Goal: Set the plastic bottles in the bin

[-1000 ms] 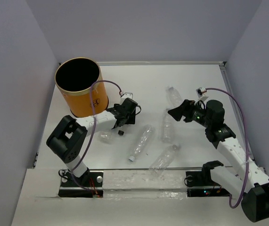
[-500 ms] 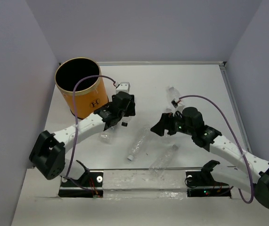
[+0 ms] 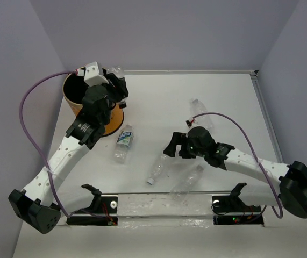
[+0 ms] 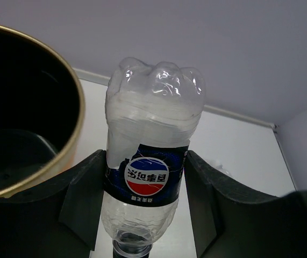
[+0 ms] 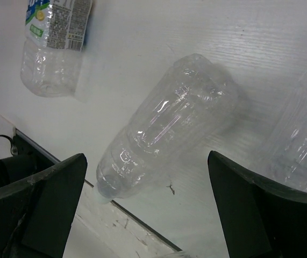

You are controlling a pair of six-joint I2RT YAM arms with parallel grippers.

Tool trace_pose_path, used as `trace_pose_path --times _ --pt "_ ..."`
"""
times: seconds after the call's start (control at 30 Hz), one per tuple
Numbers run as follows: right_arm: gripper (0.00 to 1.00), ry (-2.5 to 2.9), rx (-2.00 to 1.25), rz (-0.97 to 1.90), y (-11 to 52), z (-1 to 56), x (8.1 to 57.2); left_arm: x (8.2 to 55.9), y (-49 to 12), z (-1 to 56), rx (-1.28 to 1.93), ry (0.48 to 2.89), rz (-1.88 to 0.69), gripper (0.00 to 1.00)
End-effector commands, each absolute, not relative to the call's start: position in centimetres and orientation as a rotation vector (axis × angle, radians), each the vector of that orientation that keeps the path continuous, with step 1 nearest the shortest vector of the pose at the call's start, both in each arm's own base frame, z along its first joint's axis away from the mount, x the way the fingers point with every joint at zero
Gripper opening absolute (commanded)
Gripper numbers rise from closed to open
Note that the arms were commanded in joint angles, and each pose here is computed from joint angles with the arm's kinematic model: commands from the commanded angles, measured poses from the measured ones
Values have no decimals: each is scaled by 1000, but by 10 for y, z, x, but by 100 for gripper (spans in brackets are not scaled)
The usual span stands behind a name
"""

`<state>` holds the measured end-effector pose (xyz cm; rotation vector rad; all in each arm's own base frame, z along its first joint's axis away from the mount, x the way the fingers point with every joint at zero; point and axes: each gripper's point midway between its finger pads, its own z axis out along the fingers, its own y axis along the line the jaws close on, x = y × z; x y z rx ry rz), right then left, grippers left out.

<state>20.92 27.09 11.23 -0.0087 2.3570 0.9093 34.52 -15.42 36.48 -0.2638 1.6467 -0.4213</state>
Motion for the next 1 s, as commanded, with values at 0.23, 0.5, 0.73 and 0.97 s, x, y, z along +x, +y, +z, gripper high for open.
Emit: trace_pose_path --times 0.23,0.5,0.73,0.97 --pt "100 2332 64 828 293 109 237 389 -38 410 -524 1464 -225 39" --pt "100 2390 60 765 302 84 244 414 18 428 -628 1369 -73 39" --pt "98 2421 99 744 313 70 254 438 44 393 -664 1421 5 39" --pt "85 2375 138 730 319 73 270 445 40 374 -634 1490 -7 73"
